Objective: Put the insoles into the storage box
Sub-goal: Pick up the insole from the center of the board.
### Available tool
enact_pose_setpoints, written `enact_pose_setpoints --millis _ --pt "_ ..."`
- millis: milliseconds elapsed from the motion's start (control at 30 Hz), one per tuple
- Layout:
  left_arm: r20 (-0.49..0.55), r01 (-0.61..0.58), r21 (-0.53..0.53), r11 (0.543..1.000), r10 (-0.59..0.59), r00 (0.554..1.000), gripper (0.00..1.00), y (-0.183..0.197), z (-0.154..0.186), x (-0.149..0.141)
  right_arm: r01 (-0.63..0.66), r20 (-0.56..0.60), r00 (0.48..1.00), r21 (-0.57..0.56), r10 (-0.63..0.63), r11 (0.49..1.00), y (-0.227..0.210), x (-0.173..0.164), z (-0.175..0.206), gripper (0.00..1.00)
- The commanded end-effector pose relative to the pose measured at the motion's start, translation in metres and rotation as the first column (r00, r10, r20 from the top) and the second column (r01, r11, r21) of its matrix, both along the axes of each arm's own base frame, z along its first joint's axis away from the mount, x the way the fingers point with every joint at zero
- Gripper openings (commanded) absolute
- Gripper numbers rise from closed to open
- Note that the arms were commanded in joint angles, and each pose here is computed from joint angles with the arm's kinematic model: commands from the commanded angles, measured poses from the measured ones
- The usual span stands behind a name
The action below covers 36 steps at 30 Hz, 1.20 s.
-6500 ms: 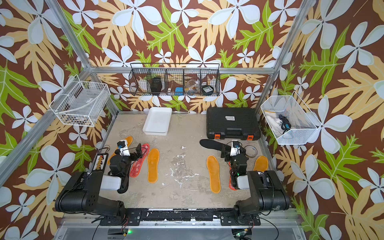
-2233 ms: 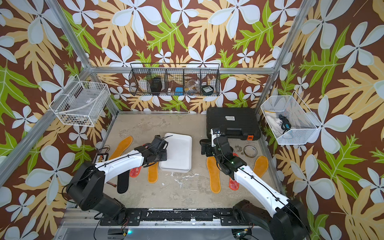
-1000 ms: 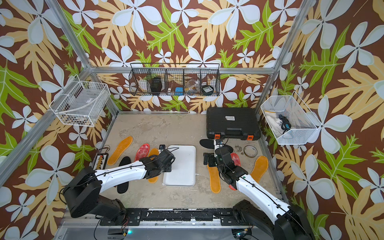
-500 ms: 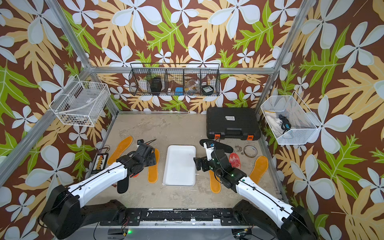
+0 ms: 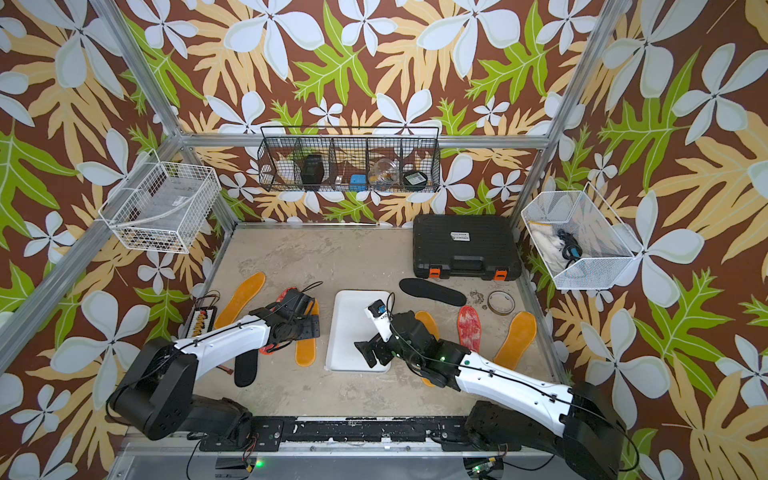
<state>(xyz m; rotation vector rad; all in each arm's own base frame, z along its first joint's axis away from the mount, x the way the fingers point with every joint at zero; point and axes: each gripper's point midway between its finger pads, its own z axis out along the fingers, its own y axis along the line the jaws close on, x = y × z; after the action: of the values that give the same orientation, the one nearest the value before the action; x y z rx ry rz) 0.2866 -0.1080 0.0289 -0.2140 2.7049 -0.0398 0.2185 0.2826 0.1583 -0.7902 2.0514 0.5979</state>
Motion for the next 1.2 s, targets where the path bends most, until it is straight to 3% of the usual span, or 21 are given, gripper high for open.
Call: enact_pose_setpoints --millis 0,133,267,333,467,1000,1167 --pt "-0.014 0.009 -0.006 1.0 -0.009 1.0 0.92 -0.007 -0.008 0.003 0.038 0.048 0.998 -0.012 -0.038 0.999 0.003 0.011 0.004 0.99" --pt "-0.043 0.015 0.016 1.0 -0.014 0.999 0.89 -0.011 -0.019 0.003 0.101 0.099 0.99 -0.001 -0.1 0.995 -0.006 0.019 0.011 1.0" --pt "-0.062 0.014 0.024 1.0 -0.013 0.998 0.75 -0.011 -0.027 0.001 0.148 0.156 0.976 0.049 -0.153 0.988 -0.018 0.023 0.03 1.0" --pt "-0.065 0.009 0.039 0.999 -0.007 0.998 0.63 -0.008 -0.028 0.001 0.171 0.182 0.966 0.071 -0.181 0.983 -0.025 0.023 0.038 1.0" --pt "-0.041 0.002 0.053 0.999 0.001 0.999 0.52 -0.005 -0.02 0.004 0.206 0.221 0.949 0.098 -0.223 0.974 -0.037 0.024 0.046 1.0" --pt "0.072 0.003 0.058 0.998 -0.007 0.997 0.51 -0.007 0.046 0.012 0.25 0.216 0.941 0.067 -0.259 0.966 -0.042 0.03 0.042 1.0" --pt "0.146 0.023 0.05 0.998 -0.03 0.989 0.51 -0.024 0.089 0.014 0.307 0.237 0.919 0.065 -0.314 0.949 -0.053 0.034 0.046 1.0"
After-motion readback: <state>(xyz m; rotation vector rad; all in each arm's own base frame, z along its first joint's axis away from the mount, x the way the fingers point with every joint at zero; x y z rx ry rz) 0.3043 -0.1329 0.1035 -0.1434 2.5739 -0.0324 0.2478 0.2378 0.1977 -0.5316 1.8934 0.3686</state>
